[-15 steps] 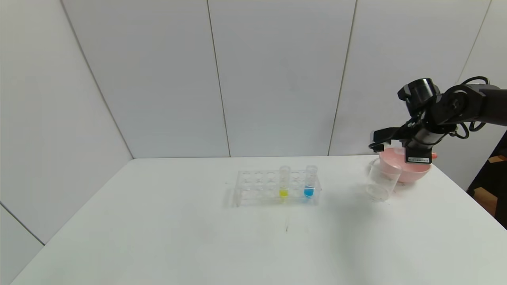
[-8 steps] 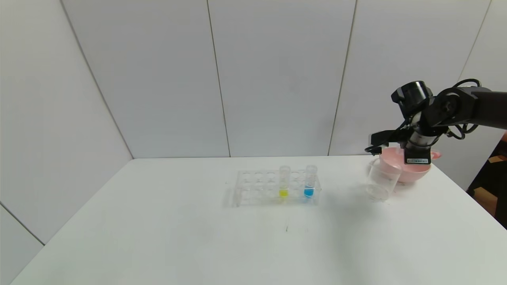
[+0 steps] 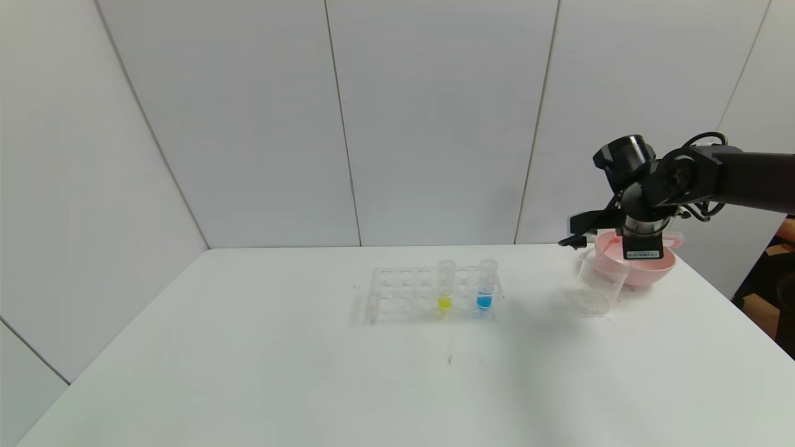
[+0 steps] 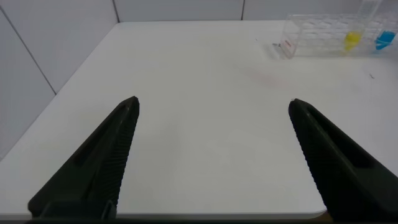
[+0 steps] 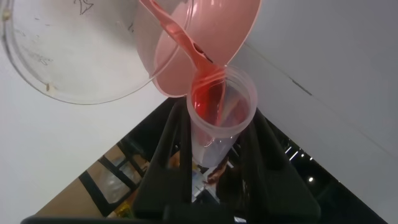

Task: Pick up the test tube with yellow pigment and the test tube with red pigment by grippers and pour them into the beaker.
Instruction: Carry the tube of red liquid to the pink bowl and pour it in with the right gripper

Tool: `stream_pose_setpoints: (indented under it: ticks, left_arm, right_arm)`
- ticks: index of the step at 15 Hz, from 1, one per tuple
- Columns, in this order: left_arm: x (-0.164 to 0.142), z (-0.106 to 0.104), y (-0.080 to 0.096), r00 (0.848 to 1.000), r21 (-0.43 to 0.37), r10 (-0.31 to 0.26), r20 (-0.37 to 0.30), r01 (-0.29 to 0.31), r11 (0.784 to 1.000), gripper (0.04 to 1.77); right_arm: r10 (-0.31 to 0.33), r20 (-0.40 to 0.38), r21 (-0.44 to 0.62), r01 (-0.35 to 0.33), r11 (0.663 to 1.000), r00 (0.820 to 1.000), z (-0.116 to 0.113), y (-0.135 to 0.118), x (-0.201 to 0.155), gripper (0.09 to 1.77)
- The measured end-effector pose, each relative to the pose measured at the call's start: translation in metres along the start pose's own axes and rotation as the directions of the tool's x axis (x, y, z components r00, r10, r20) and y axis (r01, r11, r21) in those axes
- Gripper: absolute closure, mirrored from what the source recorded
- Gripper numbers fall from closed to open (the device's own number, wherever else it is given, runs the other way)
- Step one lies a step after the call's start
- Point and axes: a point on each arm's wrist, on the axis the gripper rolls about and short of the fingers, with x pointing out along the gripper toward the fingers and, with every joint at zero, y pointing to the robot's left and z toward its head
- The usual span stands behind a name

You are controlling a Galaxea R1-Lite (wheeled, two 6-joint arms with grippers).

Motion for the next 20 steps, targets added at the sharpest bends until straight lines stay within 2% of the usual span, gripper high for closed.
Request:
stream_pose_setpoints:
  ticks: [2,5,9,14,18,20]
  left_arm:
    - [0.000,0.000,0.000,1.000,0.000,0.000,0.000,0.000,1.000,0.09]
    - [0.000,0.000,0.000,1.000,0.000,0.000,0.000,0.000,1.000,0.09]
    - [0.000,0.000,0.000,1.000,0.000,0.000,0.000,0.000,1.000,0.09]
    - [0.000,0.000,0.000,1.000,0.000,0.000,0.000,0.000,1.000,0.09]
    - [0.000,0.000,0.000,1.000,0.000,0.000,0.000,0.000,1.000,0.09]
    - [0.000,0.000,0.000,1.000,0.000,0.000,0.000,0.000,1.000,0.09]
  right_arm:
    - [-0.020,-0.040,-0.019,0.019,1.000,0.999,0.003,0.000,0.000,1.34]
    - [-0.024,-0.053,-0.031,0.023,0.999,0.998,0.004,0.001,0.000,1.34]
    - [-0.036,-0.107,-0.068,0.029,0.997,0.994,0.002,0.000,0.000,1.34]
    - [-0.034,-0.115,-0.095,0.023,0.995,0.993,0.002,0.001,-0.002,1.34]
    - [-0.072,-0.160,-0.134,0.051,0.990,0.985,0.004,-0.001,-0.010,1.34]
    - [-0.085,-0.155,-0.137,0.064,0.988,0.984,0.006,-0.002,-0.014,1.34]
